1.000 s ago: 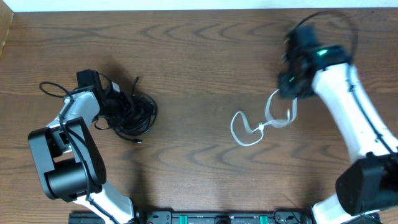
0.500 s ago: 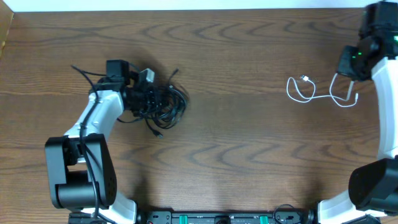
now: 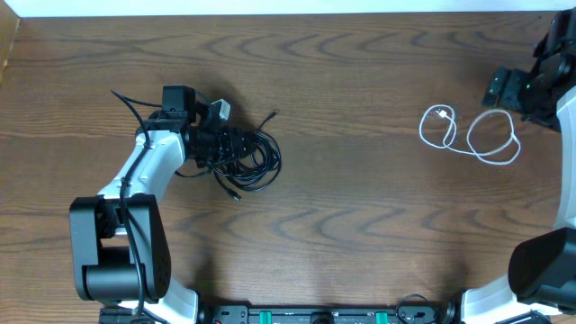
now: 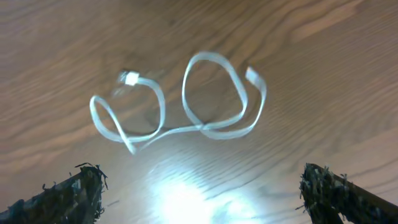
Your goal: Untangle cables
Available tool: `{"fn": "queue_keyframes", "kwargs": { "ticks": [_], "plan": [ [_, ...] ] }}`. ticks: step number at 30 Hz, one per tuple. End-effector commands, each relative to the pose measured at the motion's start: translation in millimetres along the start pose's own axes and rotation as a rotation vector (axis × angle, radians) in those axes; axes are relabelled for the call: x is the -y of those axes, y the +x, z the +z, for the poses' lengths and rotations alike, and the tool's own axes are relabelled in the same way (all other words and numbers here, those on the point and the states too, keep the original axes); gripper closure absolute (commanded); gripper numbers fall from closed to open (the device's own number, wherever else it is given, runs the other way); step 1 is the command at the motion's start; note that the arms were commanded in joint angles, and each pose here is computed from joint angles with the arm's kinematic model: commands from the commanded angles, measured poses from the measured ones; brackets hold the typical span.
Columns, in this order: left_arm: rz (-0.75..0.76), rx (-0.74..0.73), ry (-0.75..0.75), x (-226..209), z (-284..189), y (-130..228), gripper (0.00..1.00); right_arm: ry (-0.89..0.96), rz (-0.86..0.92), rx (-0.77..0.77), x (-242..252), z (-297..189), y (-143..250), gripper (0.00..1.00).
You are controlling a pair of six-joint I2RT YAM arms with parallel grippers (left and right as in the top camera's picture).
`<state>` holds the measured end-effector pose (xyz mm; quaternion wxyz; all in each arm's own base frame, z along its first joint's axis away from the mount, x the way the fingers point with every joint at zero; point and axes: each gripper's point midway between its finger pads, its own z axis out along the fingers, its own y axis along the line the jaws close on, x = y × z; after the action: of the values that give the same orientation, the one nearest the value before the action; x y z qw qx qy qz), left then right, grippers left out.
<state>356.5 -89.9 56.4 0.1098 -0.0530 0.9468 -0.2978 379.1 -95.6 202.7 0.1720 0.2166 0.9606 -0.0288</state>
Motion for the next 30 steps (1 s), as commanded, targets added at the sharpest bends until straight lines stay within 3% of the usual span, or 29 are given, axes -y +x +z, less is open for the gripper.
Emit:
{"fn": "queue_keyframes", "kwargs": {
  "ticks": [1, 5, 8, 13, 15, 30],
  "plan": [
    [0.012, 0.008, -0.028, -3.4, -2.4, 1.0, 0.4, -0.094, -0.004, -0.005, -16.0, -7.4, 2.3, 0.01],
    [0.012, 0.016, -0.068, -10.4, -2.8, -0.5, 0.3, -0.094, -0.004, -0.005, -15.9, -7.4, 2.3, 0.01],
    [0.013, 0.016, -0.068, -10.4, -2.8, -0.5, 0.17, -0.094, -0.004, -0.005, -15.9, -7.4, 2.3, 0.01],
    [0.013, 0.016, -0.068, -10.4, -2.8, -0.5, 0.14, -0.094, -0.004, -0.005, -15.9, -7.4, 2.3, 0.01],
    [0.013, 0.016, -0.069, -10.5, -2.8, -0.5, 0.01, -0.094, -0.004, -0.005, -15.9, -7.4, 2.3, 0.01],
    [0.013, 0.016, -0.068, -10.4, -2.8, -0.5, 0.0, -0.094, -0.004, -0.005, -15.9, -7.4, 2.3, 0.01]
  ]
}}
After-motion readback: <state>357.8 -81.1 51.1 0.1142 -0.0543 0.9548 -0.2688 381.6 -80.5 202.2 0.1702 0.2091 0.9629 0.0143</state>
